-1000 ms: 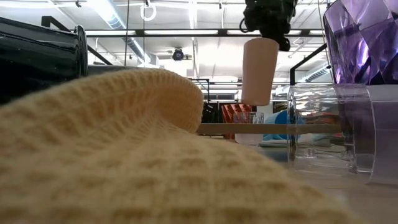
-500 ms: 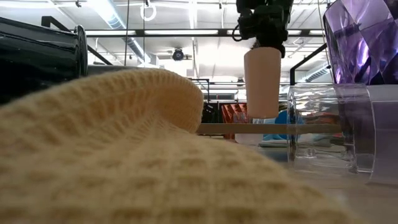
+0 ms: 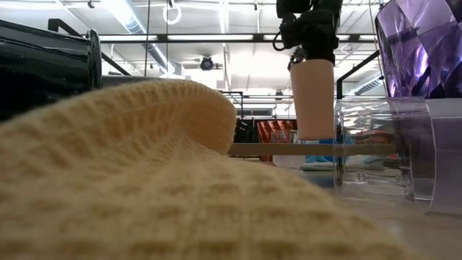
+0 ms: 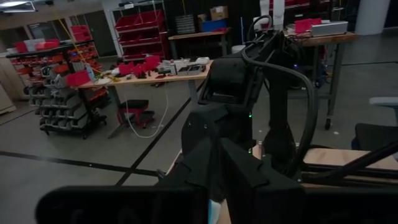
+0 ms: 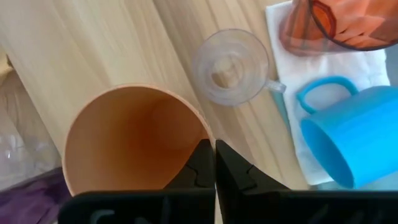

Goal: Stack small to large cups/mugs on shelf
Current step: Put the top orange cup on the shelf

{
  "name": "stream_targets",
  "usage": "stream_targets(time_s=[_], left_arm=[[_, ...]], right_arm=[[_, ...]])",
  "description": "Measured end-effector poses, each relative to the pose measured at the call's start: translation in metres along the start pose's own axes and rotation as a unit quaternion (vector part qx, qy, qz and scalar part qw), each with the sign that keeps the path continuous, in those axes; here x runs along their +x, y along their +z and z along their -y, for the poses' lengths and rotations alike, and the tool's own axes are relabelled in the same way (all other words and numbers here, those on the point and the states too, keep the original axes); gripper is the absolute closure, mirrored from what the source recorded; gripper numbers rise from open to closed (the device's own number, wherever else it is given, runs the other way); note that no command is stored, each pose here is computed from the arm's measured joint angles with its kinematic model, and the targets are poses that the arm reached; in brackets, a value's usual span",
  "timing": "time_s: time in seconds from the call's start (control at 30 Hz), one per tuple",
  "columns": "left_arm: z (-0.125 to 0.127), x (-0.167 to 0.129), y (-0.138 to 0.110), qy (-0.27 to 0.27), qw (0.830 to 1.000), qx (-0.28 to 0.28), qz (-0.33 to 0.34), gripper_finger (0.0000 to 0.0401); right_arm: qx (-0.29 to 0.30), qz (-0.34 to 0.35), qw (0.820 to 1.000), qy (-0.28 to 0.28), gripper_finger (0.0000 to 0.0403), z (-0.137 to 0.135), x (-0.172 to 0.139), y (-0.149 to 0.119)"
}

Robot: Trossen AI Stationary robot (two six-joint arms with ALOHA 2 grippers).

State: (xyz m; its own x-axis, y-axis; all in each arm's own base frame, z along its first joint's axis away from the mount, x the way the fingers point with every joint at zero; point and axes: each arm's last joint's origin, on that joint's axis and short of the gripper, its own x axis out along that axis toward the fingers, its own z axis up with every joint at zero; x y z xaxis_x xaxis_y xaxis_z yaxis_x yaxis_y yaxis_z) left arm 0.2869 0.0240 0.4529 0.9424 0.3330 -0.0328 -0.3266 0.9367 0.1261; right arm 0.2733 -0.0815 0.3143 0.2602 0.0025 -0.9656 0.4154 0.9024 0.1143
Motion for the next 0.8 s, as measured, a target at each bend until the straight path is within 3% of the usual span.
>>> stream_targets(time_s=[0.8], left_arm=[[-0.001, 0.000, 0.000, 0.002, 1.000, 0.001, 0.000, 0.0359]], right_arm=[[0.028, -0.022, 0.999, 0.008, 0.0389, -0.004, 0.017, -0.008]])
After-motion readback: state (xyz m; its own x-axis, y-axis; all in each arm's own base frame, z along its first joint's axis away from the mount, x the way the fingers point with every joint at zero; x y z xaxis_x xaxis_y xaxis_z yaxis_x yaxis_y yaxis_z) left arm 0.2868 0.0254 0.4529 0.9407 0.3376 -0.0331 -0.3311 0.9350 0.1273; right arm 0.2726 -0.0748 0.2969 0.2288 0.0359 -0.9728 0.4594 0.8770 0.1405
